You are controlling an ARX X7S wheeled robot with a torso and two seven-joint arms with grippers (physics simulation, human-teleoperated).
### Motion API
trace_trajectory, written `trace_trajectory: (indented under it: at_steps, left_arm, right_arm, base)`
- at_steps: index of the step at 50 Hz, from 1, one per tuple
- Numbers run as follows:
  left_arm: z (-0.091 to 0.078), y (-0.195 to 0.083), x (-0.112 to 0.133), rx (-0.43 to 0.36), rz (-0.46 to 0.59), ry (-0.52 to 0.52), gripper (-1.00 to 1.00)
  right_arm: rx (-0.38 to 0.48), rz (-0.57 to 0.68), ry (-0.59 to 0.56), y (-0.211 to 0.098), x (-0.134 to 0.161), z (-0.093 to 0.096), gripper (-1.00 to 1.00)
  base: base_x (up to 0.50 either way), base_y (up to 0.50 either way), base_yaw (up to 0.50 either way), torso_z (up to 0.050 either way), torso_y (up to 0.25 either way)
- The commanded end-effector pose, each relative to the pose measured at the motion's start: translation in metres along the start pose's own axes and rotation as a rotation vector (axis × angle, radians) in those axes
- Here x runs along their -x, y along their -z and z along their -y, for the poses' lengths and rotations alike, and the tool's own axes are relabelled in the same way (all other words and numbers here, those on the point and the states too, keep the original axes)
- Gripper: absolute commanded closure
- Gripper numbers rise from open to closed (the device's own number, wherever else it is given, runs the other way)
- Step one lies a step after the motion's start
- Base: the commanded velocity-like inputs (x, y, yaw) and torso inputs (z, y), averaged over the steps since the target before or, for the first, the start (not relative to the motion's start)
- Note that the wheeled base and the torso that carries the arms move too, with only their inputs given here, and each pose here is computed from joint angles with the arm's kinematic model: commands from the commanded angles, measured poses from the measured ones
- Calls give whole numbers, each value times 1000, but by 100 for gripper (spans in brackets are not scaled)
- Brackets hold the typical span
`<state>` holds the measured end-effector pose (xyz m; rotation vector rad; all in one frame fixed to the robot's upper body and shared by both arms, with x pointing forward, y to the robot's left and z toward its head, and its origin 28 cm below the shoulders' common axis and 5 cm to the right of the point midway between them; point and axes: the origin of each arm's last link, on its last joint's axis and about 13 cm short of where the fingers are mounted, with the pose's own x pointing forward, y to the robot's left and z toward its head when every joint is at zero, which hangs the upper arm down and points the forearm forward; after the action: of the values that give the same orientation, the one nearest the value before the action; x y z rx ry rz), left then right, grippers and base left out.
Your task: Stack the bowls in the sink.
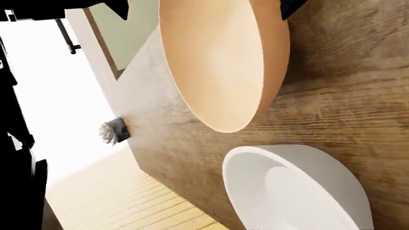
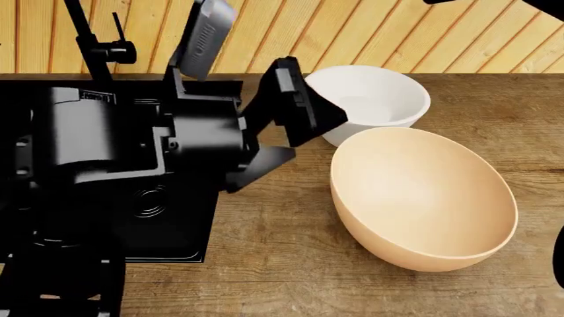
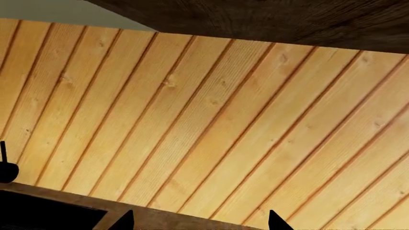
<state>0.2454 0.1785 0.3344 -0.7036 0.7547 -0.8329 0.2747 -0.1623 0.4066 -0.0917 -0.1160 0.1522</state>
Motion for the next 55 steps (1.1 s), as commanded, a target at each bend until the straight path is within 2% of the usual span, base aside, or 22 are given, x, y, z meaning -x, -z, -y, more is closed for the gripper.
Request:
trace_trajectory:
  at_steps: [1, 9, 17, 28, 38, 55]
  left_arm:
    - [-3, 4, -23, 150, -130, 54, -100]
    - [-10, 7, -34, 154, -170, 38, -100]
    - [-24, 13, -52, 160, -221, -18, -100]
    - [-39, 12, -67, 110, -220, -124, -100]
    - [-40, 8, -77, 53, -226, -154, -100]
    - [-39, 2, -79, 42, -200, -145, -100]
  right_arm:
    - [-8, -12, -14, -1, -2, -1, -100]
    - [-12, -14, -17, 0, -3, -1, -100]
    - [-24, -22, -22, 4, -5, -2, -100]
    - [-36, -32, -21, 8, -6, -1, -100]
    - [-45, -41, -22, 12, -9, -3, -100]
    - [-43, -50, -24, 14, -9, -4, -100]
  base:
    - [0, 0, 0, 0, 0]
    - [0, 0, 0, 0, 0]
    - [0, 0, 0, 0, 0]
    - [0, 0, 0, 0, 0]
    - [0, 0, 0, 0, 0]
    - [0, 0, 0, 0, 0]
